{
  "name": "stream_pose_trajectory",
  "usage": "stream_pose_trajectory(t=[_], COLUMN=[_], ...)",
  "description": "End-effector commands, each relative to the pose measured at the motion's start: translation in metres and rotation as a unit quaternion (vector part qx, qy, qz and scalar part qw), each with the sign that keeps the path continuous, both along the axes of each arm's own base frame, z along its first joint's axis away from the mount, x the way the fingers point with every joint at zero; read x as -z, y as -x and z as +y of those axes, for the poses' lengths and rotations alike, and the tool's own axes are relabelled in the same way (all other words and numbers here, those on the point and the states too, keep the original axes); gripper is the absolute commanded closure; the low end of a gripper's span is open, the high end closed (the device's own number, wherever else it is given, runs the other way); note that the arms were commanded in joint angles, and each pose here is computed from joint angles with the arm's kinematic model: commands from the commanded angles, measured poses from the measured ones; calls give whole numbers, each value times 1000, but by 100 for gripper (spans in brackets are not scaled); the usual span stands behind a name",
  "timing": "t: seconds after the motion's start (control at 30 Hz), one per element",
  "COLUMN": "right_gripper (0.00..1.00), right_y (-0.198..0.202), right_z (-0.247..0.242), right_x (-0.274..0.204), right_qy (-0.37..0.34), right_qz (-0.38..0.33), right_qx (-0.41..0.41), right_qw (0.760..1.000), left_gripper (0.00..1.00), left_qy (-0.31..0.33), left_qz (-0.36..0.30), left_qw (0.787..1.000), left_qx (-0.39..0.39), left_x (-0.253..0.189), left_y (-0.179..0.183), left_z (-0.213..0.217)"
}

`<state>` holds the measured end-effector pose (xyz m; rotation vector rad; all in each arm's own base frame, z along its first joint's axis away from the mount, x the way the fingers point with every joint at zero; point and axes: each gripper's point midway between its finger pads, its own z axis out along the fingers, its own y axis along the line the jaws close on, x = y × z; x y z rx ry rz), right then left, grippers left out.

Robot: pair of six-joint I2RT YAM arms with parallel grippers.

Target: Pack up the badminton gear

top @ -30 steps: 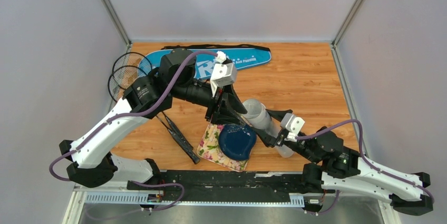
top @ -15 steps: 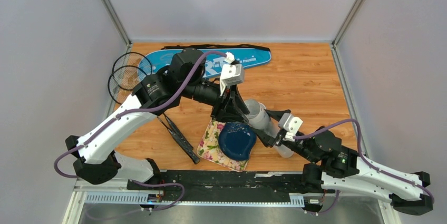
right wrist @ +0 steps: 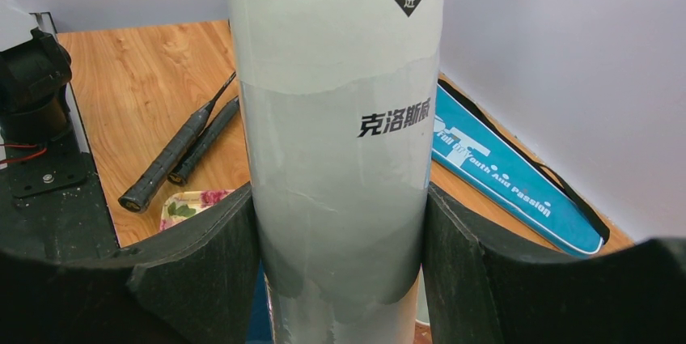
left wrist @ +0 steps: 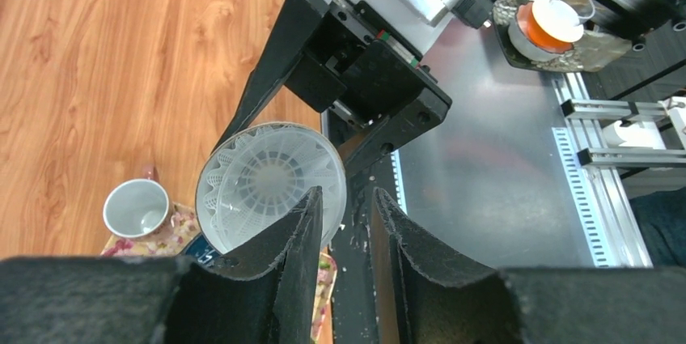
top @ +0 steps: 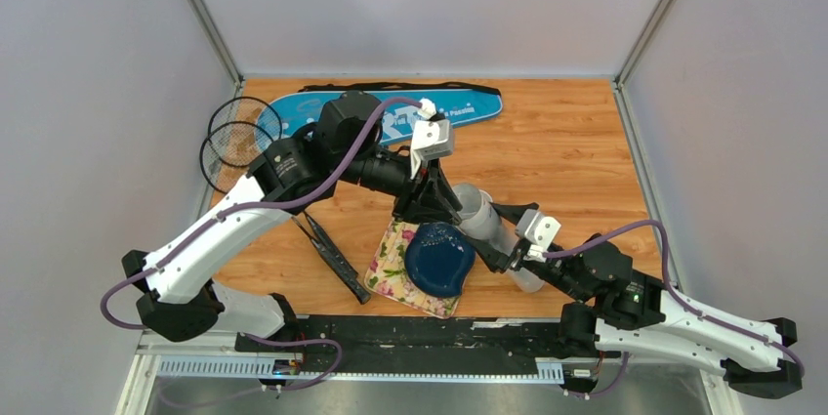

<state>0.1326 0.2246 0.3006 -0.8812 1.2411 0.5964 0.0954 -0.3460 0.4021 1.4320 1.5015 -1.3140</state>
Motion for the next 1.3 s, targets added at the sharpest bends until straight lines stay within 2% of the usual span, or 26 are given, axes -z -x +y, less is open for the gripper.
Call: stream_pose_trajectory(t=[0.0,0.17,0.27,0.37,0.4,0.7,0.83,1.03,1.27], right_gripper=[76,76,76,76,76,76,78,79,78], right_y=[-1,-1,-2,-3,-3,-5,-7,-4,-6], right_z=[-3,-2,-2,-3,-3,-6,-5,-8,-8], right_x=[-24,-24,-23,-23,-22,-15,-7,-1,7], right_qy=[-43,-43,-41,-43,-41,-35,-25,-26,-13], right_qz=[-10,-11,-10,-11,-11,-9,-8,-8,-1], right_qx=[6,7,8,12,13,21,25,18,27], right_qw=[999,999,999,999,999,999,999,999,1000], left_gripper=[64,69,79,97,100,100,100,100,100], left_qy=[1,0,0,0,0,41,60,59,68], left_qz=[-37,-57,-60,-66,-69,-95,-92,-76,-103], left_qw=[999,998,998,997,997,990,989,984,958], left_qx=[-5,-11,-14,-29,-40,-93,-98,-149,-260], left_x=[3,7,7,4,3,-19,-30,-36,-46], left_y=[0,0,-1,-5,-9,-15,-13,-24,-63], left_z=[1,-1,-1,0,0,15,18,23,34])
